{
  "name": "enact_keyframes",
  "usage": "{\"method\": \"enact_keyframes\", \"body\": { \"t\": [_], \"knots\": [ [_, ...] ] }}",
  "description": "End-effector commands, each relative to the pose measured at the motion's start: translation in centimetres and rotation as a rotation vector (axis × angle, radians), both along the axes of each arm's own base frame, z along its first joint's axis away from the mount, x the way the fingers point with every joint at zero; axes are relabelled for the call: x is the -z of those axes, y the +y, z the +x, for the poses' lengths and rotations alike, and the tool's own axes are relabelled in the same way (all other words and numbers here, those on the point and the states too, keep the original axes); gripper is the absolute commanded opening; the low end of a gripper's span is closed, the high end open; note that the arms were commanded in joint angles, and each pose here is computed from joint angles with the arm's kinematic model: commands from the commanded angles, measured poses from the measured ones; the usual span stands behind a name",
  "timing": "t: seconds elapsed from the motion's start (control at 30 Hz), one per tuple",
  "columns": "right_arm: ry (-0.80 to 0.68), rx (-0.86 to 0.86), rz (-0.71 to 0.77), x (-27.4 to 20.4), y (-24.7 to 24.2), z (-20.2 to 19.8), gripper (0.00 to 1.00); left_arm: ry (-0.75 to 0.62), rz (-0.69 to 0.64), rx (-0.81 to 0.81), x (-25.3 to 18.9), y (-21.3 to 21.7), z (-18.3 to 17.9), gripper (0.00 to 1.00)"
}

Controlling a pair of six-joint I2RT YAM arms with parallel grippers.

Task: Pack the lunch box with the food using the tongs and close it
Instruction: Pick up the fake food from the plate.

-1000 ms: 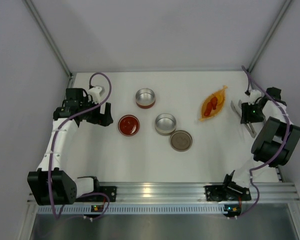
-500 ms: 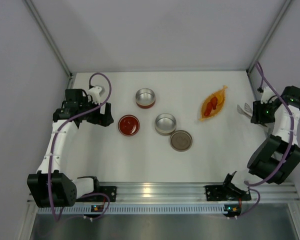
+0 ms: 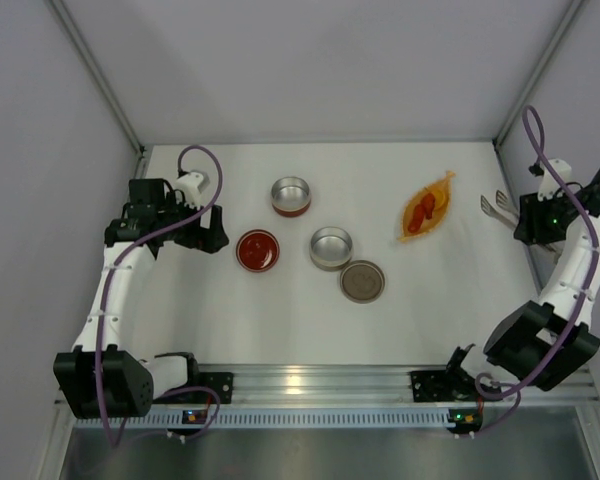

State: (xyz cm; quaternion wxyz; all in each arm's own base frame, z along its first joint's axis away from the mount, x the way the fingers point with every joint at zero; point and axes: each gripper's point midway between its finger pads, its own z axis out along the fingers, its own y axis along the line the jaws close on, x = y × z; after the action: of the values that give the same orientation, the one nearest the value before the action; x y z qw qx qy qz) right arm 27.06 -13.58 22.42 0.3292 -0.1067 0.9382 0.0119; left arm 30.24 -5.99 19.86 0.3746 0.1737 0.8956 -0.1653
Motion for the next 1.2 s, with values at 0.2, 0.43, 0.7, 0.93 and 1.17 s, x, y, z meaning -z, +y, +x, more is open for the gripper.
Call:
{"method": "enact_keyframes", "body": {
  "t": [0.2,0.43,0.7,0.93,1.17],
  "knots": [
    [-0.035,-0.111,0.176,-4.0,4.5,-0.8,0.4,-0.077,-0.044,0.049,-1.9,-1.0,0.2,0.98],
    [-0.034,-0.097,0.223,-3.9,6.7,1.2,0.4,-0.075,-0.035,0.044,-1.0,-0.9,-0.4,0.98],
    [-0.003,-0.073,0.176,-2.0,10.9,4.3,0.33,-0.021,-0.044,-0.007,0.6,-0.6,-0.5,0.98],
    [0.085,0.027,0.232,0.6,12.5,6.2,0.25,0.002,-0.032,-0.022,1.3,-0.3,-0.9,0.98],
    [0.147,0.054,0.268,3.0,14.5,6.7,0.29,-0.001,-0.024,-0.029,1.4,-0.1,-1.0,0.98]
  ]
}}
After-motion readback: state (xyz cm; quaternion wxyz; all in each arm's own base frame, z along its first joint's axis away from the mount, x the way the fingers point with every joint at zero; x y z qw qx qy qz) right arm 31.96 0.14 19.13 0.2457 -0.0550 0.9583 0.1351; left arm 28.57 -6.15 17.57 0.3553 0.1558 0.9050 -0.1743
